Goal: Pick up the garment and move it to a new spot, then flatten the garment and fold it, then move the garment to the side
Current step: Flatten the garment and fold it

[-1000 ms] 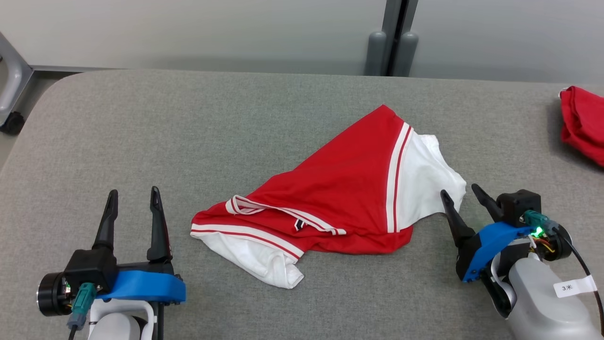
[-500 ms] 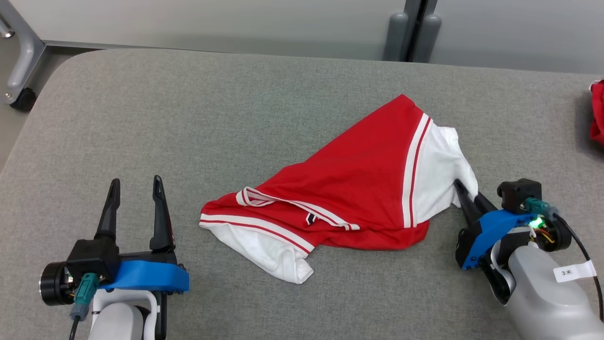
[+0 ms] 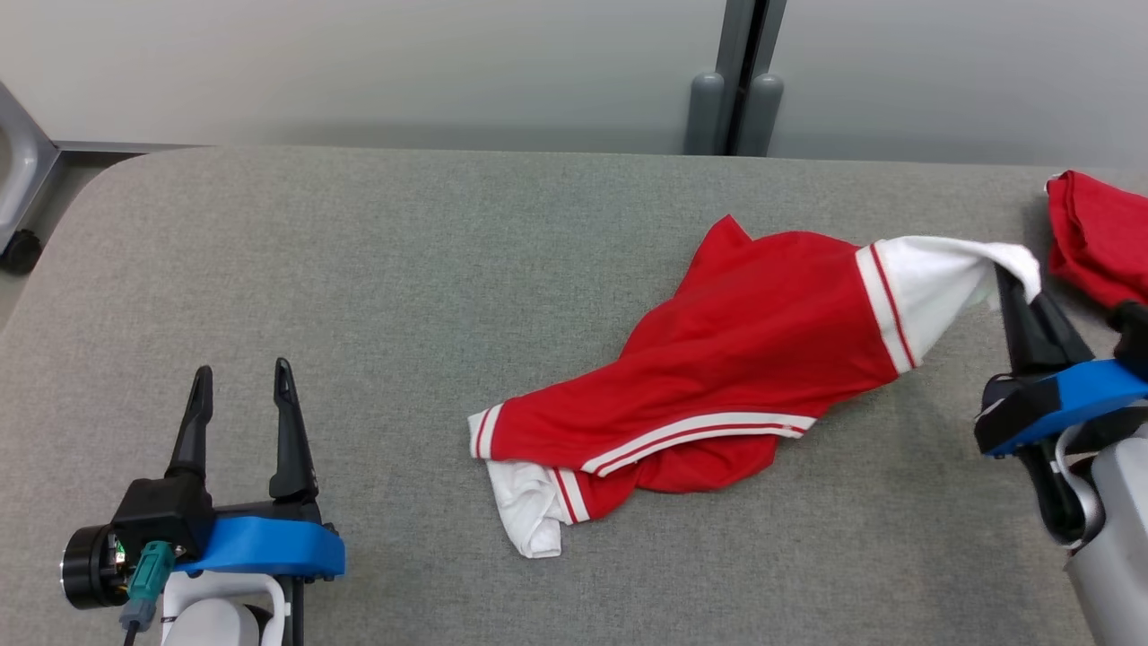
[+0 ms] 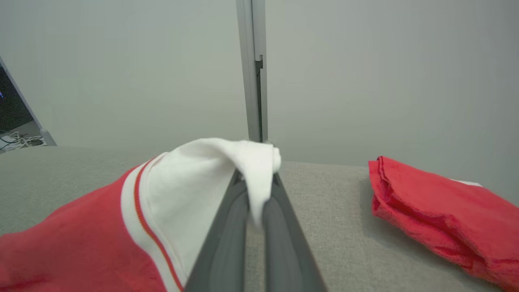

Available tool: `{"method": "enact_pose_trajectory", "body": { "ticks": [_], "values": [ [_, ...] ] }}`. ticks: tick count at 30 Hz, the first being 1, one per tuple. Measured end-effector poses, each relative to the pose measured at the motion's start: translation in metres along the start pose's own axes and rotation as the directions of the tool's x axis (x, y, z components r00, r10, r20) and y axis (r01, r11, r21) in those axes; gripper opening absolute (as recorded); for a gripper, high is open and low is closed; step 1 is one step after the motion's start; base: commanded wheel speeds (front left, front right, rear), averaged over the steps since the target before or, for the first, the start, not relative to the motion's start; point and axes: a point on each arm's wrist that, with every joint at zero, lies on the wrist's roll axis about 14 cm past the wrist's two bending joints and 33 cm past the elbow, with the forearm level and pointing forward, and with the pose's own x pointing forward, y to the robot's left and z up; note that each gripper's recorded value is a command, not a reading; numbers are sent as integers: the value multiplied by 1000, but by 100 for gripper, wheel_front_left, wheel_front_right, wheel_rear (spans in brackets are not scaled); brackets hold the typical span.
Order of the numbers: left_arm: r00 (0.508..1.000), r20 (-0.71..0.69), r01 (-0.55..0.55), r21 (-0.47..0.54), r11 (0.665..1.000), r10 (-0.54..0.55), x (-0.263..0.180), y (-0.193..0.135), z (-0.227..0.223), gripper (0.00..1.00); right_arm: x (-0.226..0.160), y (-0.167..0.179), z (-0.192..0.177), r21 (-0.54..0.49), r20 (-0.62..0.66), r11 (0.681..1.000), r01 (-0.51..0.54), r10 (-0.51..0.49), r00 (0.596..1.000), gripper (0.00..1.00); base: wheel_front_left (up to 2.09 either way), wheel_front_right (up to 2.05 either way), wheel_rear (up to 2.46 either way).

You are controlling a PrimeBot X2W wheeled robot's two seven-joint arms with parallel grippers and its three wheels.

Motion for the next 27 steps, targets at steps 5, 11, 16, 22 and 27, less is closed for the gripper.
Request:
{"method": "enact_pose_trajectory", "body": {
  "ticks": [5, 11, 16, 22, 27],
  "values": [
    [1000, 6, 11, -1, 1000, -11, -1, -3, 2, 100, -4, -14, 44, -12, 128, 1000, 25, -23, 992, 0, 0, 0, 0],
    [1000, 10, 3, -9, 1000, -3, -5, -1, 3, 100, 3, 2, 66, -27, 164, 1000, -11, 15, 986, 0, 0, 0, 0],
    [1000, 5, -25, -16, 1000, 25, -10, 7, 3, 100, 22, 41, 77, -26, 175, 995, -101, 104, 979, 0, 0, 0, 0],
    [998, 4, -62, -25, 998, 62, -15, 17, 3, 100, 65, 114, 116, -86, 225, 961, -263, 276, 934, 0, 0, 0, 0],
    [995, 3, -103, -28, 994, 103, -21, 28, 4, 100, 92, 177, 138, -132, 243, 915, -380, 402, 883, 0, 0, 0, 0]
  ]
}}
